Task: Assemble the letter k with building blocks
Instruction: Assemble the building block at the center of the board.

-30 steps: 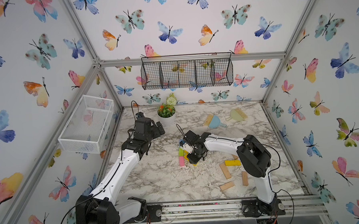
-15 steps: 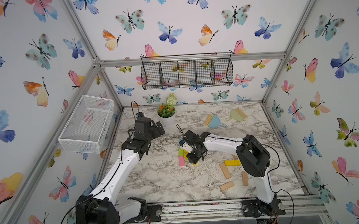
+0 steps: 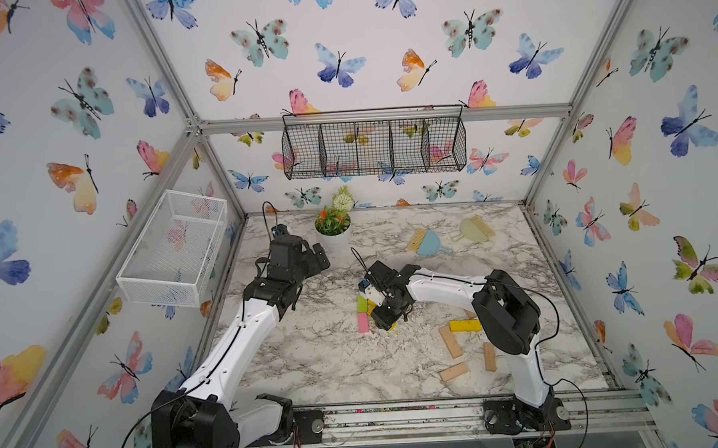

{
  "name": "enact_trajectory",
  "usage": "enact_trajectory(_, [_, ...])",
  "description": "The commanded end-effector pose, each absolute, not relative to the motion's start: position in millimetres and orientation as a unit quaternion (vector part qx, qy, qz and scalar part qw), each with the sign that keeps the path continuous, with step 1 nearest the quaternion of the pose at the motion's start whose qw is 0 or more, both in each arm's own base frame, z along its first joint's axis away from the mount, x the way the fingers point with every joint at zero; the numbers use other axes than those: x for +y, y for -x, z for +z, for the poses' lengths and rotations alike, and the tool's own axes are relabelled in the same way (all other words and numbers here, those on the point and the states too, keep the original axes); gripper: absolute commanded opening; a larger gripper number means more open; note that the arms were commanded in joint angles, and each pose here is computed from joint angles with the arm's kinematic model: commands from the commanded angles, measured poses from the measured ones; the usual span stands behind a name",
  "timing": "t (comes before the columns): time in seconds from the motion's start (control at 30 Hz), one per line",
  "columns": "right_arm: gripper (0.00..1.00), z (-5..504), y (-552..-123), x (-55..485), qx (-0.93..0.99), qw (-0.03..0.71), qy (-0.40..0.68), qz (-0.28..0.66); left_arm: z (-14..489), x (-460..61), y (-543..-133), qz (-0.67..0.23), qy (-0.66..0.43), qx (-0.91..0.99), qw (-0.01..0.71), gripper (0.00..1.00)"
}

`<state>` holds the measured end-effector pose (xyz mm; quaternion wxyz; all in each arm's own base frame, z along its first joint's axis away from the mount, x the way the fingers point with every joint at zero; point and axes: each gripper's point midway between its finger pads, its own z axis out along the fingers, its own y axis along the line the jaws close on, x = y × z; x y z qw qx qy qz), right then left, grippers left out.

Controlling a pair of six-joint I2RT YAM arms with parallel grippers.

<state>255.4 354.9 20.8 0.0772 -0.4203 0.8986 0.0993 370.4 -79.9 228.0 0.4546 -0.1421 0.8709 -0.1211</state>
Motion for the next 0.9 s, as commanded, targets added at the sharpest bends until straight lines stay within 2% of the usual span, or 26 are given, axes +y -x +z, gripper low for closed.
enact_trajectory(0.0, [0.56, 42.0, -257.3, 356.0, 0.901, 0.094, 0.412, 0.100, 227.3, -79.5, -368.1, -0.126, 0.141, 0.871, 0.453, 0.98])
enact_trajectory(0.13, [0.60, 83.0, -265.4, 360.2, 0.899, 0.136, 0.400, 0.112, 228.3, -81.2, -367.7, -0.129, 0.136, 0.872, 0.453, 0.98])
enact_trajectory(0.27, [0.68, 156.9, -275.3, 365.3, 0.884, 0.234, 0.374, 0.155, 228.4, -85.0, -367.4, -0.137, 0.127, 0.872, 0.453, 0.98])
enact_trajectory(0.3, [0.73, 178.9, -281.1, 360.9, 0.882, 0.271, 0.352, 0.158, 228.7, -86.5, -367.2, -0.142, 0.125, 0.871, 0.453, 0.98])
enact_trajectory(0.37, [0.96, 216.1, -289.7, 350.0, 0.870, 0.344, 0.313, 0.166, 229.0, -90.0, -367.3, -0.151, 0.120, 0.871, 0.452, 0.98])
enact_trajectory(0.43, [0.99, 246.9, -290.7, 336.7, 0.849, 0.406, 0.286, 0.180, 228.7, -93.2, -367.3, -0.158, 0.115, 0.872, 0.449, 0.98])
enact_trajectory(0.5, [0.98, 258.3, -289.9, 324.8, 0.841, 0.435, 0.263, 0.185, 230.6, -97.1, -367.9, -0.168, 0.108, 0.871, 0.449, 0.98])
enact_trajectory(0.6, [0.99, 246.5, -295.1, 306.4, 0.867, 0.423, 0.202, 0.170, 234.8, -103.6, -369.5, -0.187, 0.099, 0.869, 0.447, 0.98])
enact_trajectory(0.67, [0.96, 227.1, -294.6, 302.9, 0.887, 0.389, 0.199, 0.148, 238.2, -110.1, -371.5, -0.202, 0.091, 0.869, 0.443, 0.98])
enact_trajectory(0.77, [0.93, 186.3, -293.3, 283.6, 0.923, 0.331, 0.179, 0.074, 244.7, -117.7, -375.8, -0.216, 0.078, 0.868, 0.441, 0.98])
enact_trajectory(0.87, [0.92, 163.9, -289.2, 254.9, 0.940, 0.311, 0.138, 0.015, 251.3, -113.4, -381.1, -0.203, 0.087, 0.867, 0.446, 0.98])
